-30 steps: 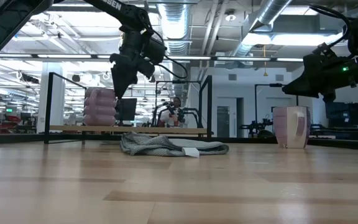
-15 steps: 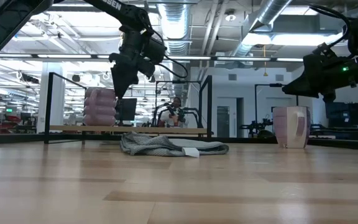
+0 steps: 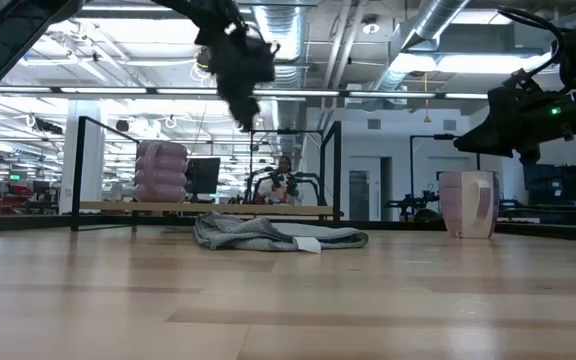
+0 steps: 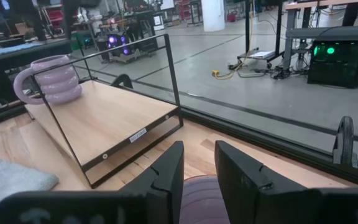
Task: Stack small to large cups/mugs on shelf
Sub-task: Put the violet patterned mug on the shelf
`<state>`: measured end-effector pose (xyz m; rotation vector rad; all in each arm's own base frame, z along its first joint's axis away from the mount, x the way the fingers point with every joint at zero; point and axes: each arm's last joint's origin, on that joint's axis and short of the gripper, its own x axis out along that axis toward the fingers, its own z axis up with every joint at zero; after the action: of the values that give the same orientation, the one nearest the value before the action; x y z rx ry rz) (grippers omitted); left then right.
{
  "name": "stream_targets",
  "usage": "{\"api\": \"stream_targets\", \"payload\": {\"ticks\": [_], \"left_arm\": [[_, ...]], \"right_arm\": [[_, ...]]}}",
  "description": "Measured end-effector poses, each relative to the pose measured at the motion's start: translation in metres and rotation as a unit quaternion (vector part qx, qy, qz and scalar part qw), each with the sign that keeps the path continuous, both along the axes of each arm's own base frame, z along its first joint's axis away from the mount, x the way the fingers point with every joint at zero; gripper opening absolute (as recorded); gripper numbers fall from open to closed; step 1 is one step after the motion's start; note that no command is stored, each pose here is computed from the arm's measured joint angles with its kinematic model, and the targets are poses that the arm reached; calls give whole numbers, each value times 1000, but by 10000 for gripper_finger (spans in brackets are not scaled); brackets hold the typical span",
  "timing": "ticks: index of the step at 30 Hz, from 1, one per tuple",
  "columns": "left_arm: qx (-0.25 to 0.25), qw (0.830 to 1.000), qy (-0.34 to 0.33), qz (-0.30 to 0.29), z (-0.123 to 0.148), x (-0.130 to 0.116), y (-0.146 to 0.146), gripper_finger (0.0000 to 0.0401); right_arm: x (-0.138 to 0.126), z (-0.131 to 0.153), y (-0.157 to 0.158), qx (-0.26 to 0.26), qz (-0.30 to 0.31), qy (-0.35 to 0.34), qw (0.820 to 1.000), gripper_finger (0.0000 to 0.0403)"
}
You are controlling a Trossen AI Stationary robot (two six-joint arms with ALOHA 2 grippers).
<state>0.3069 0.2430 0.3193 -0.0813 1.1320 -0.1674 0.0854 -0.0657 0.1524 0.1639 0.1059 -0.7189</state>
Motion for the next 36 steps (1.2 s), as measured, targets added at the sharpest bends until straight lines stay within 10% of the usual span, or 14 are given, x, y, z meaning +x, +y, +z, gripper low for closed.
{"api": "stream_targets", "payload": {"ticks": [19,36], "left_arm": [[83,943,-320,-27,166,-95,-38,162],[103,905,-412,-18,113,-166,-110,162]], "right_arm": [[0,0,0,-1,0,0,1000,114],[0,0,0,23,1,-18,1000,114]]}}
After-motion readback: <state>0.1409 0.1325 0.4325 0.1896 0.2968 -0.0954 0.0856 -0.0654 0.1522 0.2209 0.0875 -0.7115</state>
